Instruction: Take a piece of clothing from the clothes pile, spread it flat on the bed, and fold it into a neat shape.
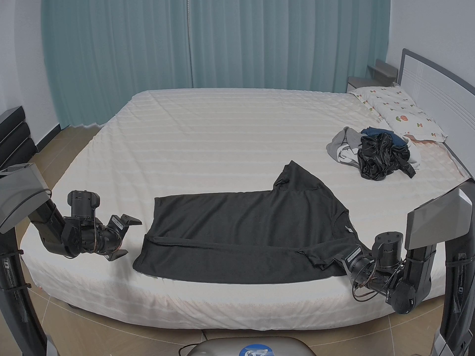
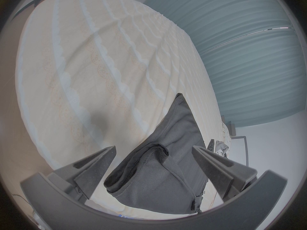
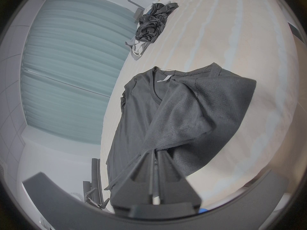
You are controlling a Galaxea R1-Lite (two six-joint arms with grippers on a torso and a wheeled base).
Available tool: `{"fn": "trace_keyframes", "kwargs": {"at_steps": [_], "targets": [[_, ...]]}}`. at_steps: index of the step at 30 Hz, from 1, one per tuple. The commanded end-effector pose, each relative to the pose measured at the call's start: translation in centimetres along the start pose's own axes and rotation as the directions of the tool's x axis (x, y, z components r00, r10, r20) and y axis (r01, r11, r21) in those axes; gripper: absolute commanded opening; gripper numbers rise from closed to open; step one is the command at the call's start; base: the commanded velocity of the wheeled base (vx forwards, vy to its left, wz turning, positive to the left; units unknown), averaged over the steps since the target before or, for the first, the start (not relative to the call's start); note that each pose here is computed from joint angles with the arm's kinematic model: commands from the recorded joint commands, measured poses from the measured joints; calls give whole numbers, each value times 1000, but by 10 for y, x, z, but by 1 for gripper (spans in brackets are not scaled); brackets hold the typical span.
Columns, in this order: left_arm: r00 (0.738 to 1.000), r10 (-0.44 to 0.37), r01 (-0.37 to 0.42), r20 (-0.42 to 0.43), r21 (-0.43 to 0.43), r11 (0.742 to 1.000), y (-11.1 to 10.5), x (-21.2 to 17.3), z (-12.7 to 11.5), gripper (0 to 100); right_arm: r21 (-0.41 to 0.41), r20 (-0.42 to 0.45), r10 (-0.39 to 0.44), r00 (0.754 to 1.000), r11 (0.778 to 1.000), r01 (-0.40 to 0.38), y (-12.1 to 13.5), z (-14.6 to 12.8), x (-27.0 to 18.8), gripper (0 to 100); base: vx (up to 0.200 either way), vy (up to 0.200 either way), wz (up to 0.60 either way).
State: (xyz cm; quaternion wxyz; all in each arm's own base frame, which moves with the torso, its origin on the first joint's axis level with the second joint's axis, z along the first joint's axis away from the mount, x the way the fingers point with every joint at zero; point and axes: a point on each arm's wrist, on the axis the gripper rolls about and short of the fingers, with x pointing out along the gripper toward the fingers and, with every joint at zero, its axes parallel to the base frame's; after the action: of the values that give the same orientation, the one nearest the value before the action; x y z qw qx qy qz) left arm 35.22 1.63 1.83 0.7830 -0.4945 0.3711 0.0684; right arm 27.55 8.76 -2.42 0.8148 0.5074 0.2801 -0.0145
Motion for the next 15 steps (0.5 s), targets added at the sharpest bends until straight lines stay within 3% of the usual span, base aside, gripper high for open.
{"fn": "trace_keyframes", "kwargs": {"at_steps": [1, 7, 15], "targets": [[1000, 1, -1, -1, -1, 1000, 0, 0, 0, 100, -1, 4, 16, 1000, 1000, -16, 6, 1, -8, 0, 0, 0, 0], [1000, 1, -1, -1, -1, 1000, 0, 0, 0, 100, -20, 1, 14, 1000, 1000, -14, 8, 2, -21, 0, 0, 0, 0], [1000, 1, -1, -1, -1, 1000, 0, 0, 0, 100, -81, -22, -49, 999, 996, 47, -6, -3, -24, 0, 0, 0, 0]]}}
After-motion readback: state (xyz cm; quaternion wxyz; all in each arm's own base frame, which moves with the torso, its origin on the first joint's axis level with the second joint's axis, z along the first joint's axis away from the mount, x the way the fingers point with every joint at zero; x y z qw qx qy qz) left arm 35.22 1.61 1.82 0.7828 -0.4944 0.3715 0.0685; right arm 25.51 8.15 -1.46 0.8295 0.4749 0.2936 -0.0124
